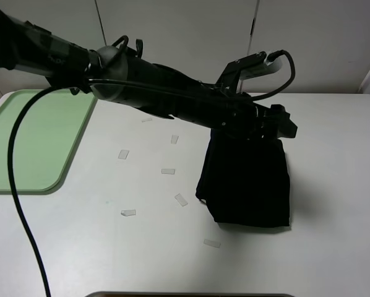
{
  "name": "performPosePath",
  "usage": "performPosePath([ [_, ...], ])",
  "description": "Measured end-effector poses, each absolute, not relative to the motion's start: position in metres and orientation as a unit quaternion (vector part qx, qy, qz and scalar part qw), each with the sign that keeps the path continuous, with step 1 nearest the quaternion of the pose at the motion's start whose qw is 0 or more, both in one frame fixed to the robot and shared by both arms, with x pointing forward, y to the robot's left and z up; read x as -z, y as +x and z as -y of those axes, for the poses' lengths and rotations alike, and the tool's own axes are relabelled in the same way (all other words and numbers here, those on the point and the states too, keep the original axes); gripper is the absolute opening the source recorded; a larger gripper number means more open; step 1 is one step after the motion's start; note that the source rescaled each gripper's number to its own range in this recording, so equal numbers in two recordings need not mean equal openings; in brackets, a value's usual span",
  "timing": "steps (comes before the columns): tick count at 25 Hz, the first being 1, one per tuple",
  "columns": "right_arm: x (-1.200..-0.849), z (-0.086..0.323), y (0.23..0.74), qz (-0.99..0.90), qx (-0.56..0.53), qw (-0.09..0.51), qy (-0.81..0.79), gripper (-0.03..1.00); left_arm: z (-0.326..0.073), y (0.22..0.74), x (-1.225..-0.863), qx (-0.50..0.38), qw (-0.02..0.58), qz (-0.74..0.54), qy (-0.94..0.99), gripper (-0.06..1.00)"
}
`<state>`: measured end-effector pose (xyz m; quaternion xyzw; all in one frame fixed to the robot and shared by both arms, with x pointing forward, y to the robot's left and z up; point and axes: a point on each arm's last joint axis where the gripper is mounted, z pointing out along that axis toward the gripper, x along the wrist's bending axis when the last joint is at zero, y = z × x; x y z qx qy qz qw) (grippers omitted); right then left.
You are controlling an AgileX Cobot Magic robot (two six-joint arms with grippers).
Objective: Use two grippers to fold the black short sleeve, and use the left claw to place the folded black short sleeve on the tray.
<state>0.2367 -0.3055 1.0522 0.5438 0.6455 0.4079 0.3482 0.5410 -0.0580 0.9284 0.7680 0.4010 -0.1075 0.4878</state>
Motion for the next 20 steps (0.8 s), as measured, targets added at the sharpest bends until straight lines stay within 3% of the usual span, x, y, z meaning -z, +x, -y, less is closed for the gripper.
performPosePath([
  [11, -1.052, 0.305, 0.237, -0.645, -0.408, 0.348, 0.544, 1.0, 0.081, 0.514, -0.93, 0.101, 0.497, -0.328, 0.797, 0.75],
  [20, -1.052, 0.305, 0.237, -0.645, -0.408, 0.348, 0.544, 1.0, 0.107, 0.474, -0.931, 0.046, 0.51, -0.137, 0.848, 0.75],
])
